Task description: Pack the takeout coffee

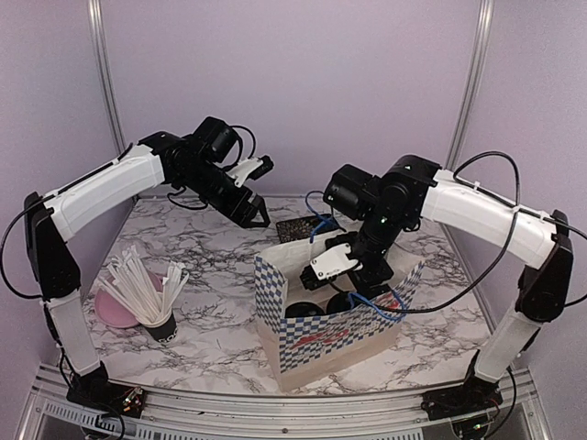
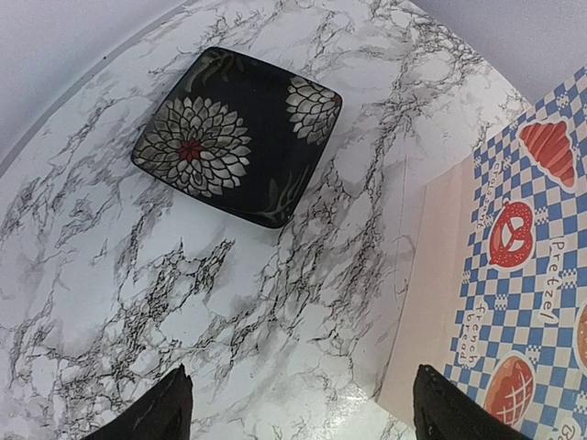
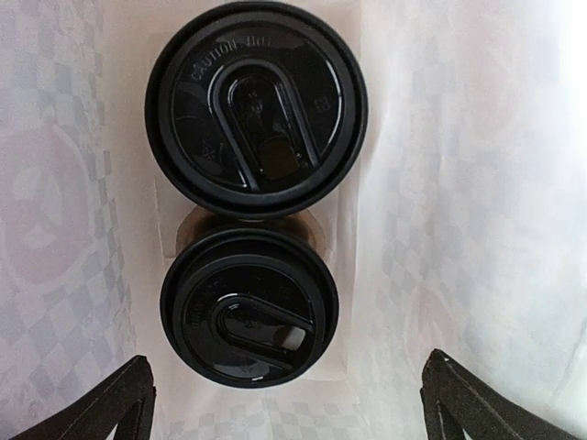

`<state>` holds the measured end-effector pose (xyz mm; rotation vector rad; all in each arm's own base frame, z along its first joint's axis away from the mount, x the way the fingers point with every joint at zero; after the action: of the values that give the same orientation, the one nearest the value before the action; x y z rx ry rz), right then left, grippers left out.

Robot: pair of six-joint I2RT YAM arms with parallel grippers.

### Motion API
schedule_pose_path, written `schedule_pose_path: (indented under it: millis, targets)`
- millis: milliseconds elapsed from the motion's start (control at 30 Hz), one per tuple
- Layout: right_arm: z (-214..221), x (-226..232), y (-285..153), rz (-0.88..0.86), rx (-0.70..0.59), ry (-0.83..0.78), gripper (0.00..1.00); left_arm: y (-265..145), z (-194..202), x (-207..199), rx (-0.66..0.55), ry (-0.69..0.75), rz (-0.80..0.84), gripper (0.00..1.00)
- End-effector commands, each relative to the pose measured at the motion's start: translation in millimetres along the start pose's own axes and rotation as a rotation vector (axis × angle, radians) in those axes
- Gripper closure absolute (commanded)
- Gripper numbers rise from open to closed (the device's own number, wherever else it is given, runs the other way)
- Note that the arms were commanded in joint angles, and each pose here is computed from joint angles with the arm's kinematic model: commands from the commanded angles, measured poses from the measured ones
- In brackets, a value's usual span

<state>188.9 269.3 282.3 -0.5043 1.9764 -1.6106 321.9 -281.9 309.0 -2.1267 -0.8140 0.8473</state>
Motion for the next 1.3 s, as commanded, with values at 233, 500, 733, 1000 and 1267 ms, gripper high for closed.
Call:
schedule_pose_path:
  millis: [233, 500, 733, 1000, 1267]
  targets:
    - [2, 8, -65, 0.190, -0.087, -0.028, 0.01, -72, -15, -4, -0.171, 0.022, -0.164, 0.13]
    - [26, 16, -106, 0.331, -0.158, -0.029, 0.03, -119, -8, -7, -0.267, 0.000, -0.250, 0.21]
    - [47, 18, -131, 0.417, -0.274, -0.006, 0.05, -140, 27, -7, -0.251, -0.012, -0.266, 0.26]
    - [87, 17, -160, 0.581, -0.482, 0.134, 0.07, -151, 52, -31, -0.224, 0.049, -0.123, 0.29]
    - [156, 30, -169, 0.766, -0.674, 0.393, 0.08, -144, 90, -36, -0.114, -0.011, -0.276, 0.36]
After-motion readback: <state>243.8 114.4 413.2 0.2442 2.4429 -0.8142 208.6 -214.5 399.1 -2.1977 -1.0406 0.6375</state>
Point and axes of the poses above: each gripper's point midway between its finger pads, its own y axis out along the fingers, its own x axis along the line the jaws close on, z = x × y, the point moved 9 cm from there along -y, back along the fingers, and after that the axes turned 15 degrees about -y, right-handed, at the moved point
